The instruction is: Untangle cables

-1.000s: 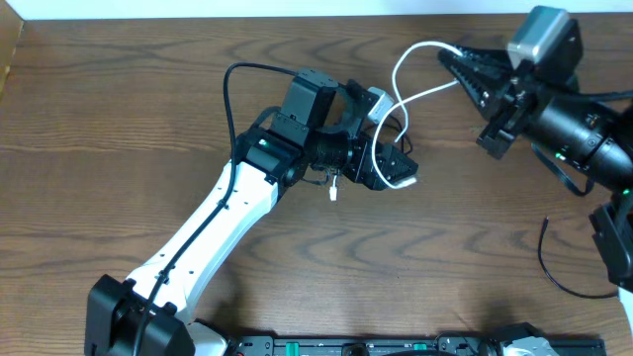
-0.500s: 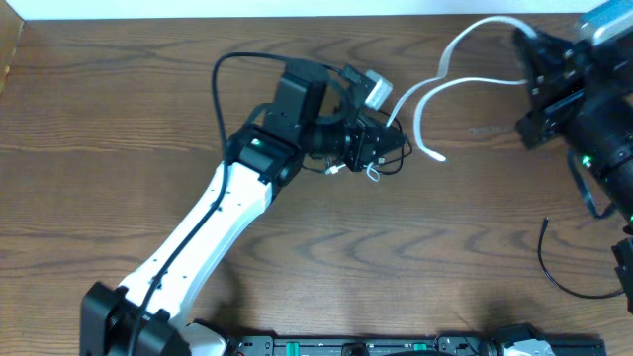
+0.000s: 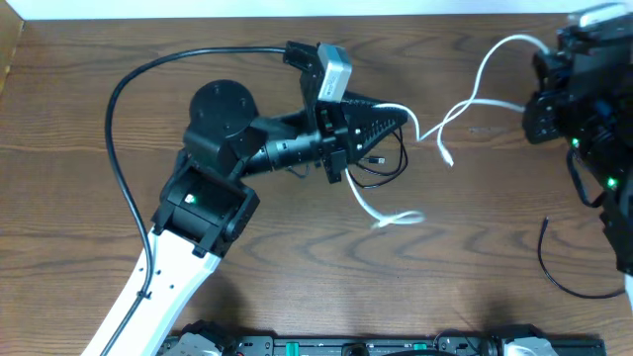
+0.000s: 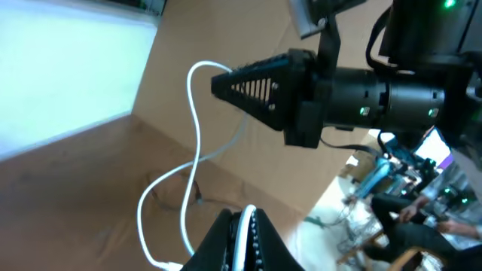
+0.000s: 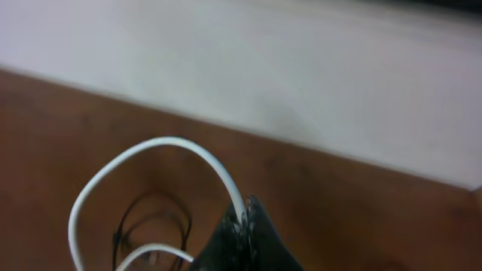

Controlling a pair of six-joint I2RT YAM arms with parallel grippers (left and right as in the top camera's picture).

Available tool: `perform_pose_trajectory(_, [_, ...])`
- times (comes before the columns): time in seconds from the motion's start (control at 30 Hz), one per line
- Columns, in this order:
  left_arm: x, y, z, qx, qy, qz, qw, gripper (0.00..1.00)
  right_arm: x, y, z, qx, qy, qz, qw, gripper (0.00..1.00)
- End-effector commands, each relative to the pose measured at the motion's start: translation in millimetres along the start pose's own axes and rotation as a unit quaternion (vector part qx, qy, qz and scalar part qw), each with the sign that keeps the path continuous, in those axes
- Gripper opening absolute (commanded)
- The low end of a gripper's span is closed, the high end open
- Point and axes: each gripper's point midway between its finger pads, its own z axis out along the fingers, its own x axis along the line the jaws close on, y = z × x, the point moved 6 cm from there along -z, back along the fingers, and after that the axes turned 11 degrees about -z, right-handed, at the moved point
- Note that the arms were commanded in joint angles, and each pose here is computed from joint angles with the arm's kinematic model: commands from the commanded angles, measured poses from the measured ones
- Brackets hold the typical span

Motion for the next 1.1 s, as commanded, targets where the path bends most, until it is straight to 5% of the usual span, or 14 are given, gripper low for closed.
perform_pose_trajectory(0.0, [23.7,-17.4,6.6,0.043,0.029,-0.047,0.998,0.08,5.1,-12.2,9.1,0.038,0.025,0.012,0.999,0.01])
perform_pose_trajectory(0.3, [102.6,-75.5,20.1,0.143,0.153,-0.177,0.962,0.07,23.7,-64.4,20.2,0.189,0.084,0.028,0.978,0.01])
perform_pose_trajectory(0.77, [125.8,-126.7,57.6,0.223,0.155,-0.22,0.937,0.08,31.1,-102.8,60.1,0.308,0.115,0.049,0.943,0.01])
perform_pose_trajectory(1.07, [133.1,-135.2,50.6,0.238,0.189,-0.205,0.931,0.6,-13.3,-127.3,87.5,0.348,0.027,0.095,0.932,0.01])
